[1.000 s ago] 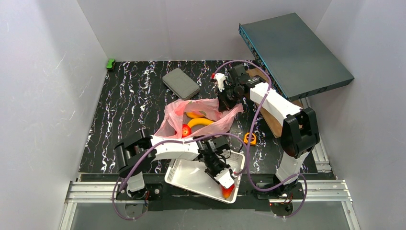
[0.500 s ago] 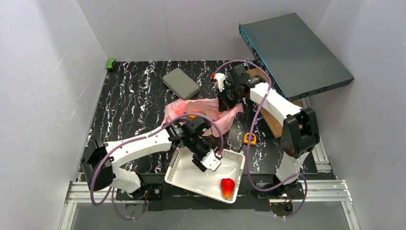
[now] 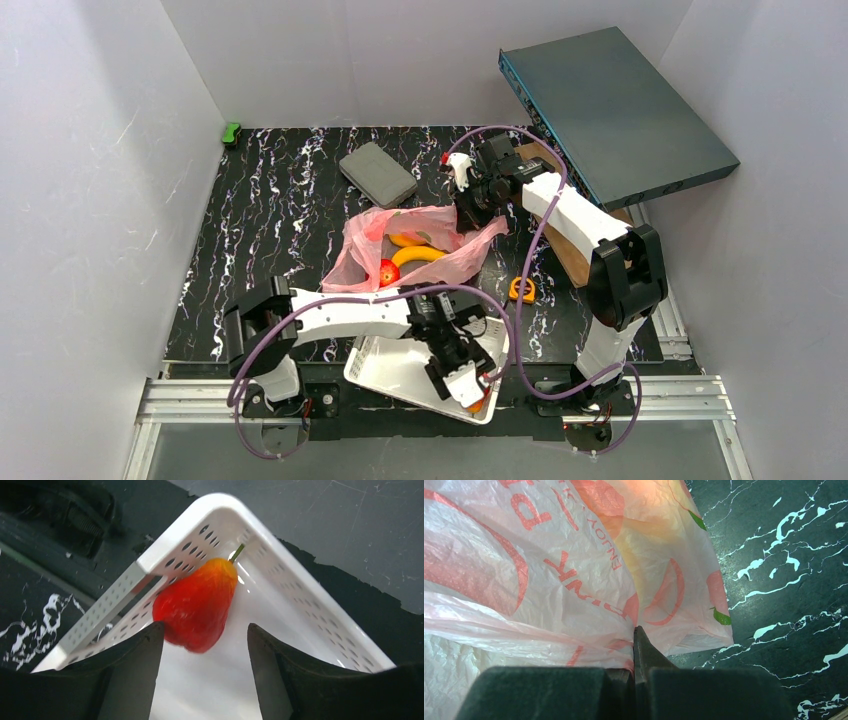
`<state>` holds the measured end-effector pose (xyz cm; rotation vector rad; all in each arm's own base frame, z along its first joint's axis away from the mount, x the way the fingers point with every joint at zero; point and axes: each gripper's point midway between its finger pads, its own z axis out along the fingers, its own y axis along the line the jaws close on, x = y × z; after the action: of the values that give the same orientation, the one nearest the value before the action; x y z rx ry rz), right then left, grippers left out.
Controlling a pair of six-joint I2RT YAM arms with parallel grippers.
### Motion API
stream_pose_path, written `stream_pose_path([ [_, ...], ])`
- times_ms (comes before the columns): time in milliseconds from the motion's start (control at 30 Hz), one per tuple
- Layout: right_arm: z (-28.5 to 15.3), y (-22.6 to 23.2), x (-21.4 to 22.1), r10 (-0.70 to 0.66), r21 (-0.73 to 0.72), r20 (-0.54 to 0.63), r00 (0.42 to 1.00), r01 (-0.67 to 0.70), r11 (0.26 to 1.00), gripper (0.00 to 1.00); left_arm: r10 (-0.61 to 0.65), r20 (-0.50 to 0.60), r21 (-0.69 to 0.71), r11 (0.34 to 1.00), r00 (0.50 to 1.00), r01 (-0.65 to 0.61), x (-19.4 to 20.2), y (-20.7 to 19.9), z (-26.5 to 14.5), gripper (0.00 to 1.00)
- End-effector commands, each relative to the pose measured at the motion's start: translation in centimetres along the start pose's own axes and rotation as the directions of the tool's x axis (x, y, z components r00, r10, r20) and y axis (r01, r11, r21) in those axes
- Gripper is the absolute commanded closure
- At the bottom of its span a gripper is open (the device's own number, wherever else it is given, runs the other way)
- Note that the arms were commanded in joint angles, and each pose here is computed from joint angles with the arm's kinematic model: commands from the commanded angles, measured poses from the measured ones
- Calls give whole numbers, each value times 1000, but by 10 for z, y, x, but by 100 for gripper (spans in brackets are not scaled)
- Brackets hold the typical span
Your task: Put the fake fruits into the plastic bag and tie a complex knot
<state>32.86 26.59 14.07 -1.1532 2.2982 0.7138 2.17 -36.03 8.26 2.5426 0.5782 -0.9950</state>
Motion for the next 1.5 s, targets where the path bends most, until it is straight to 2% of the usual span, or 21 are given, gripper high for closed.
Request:
stream_pose_path([
  [0, -10, 0, -13, -26, 6, 38, 999, 25, 1000, 99, 96, 17, 15, 995, 995, -96, -11, 6, 11, 39],
  [300, -7, 1, -6, -15, -1, 28, 999, 15, 1000, 99, 127, -35, 66, 990, 991, -124, 11, 0, 31, 35],
  [433, -7, 1, -8, -17, 1, 31, 999, 17, 1000, 99, 117, -67, 65, 991, 991, -113, 24, -3, 33, 45],
  [600, -7, 1, -7, -16, 2, 30, 999, 16, 1000, 99, 84, -80, 39, 996, 993, -81, 33, 0, 24, 63],
  [700, -8, 1, -6, -17, 3, 29, 999, 17, 1000, 99, 54, -89, 14, 999, 995, -53, 37, 4, 6, 68],
  [933, -13, 2, -7, -19, 3, 35, 999, 19, 1000, 99, -49, -117, -73, 996, 992, 41, 56, -16, -71, 70],
  [1100, -13, 3, -8, -17, 0, 45, 999, 17, 1000, 99, -172, -67, -173, 972, 983, 158, 40, -33, -129, 71],
  [1200, -14, 5, -9, -19, -2, 54, 998, 20, 1000, 99, -288, 59, -276, 916, 956, 293, 10, -20, -167, 71],
  [1300, -14, 5, -11, -21, -4, 60, 998, 21, 1000, 99, -430, 210, -396, 784, 878, 478, -1, 6, -212, 71],
  [1467, -13, 4, -18, -39, -5, 75, 996, 39, 999, 99, -560, 399, -499, 532, 726, 684, 23, 33, -272, 69],
])
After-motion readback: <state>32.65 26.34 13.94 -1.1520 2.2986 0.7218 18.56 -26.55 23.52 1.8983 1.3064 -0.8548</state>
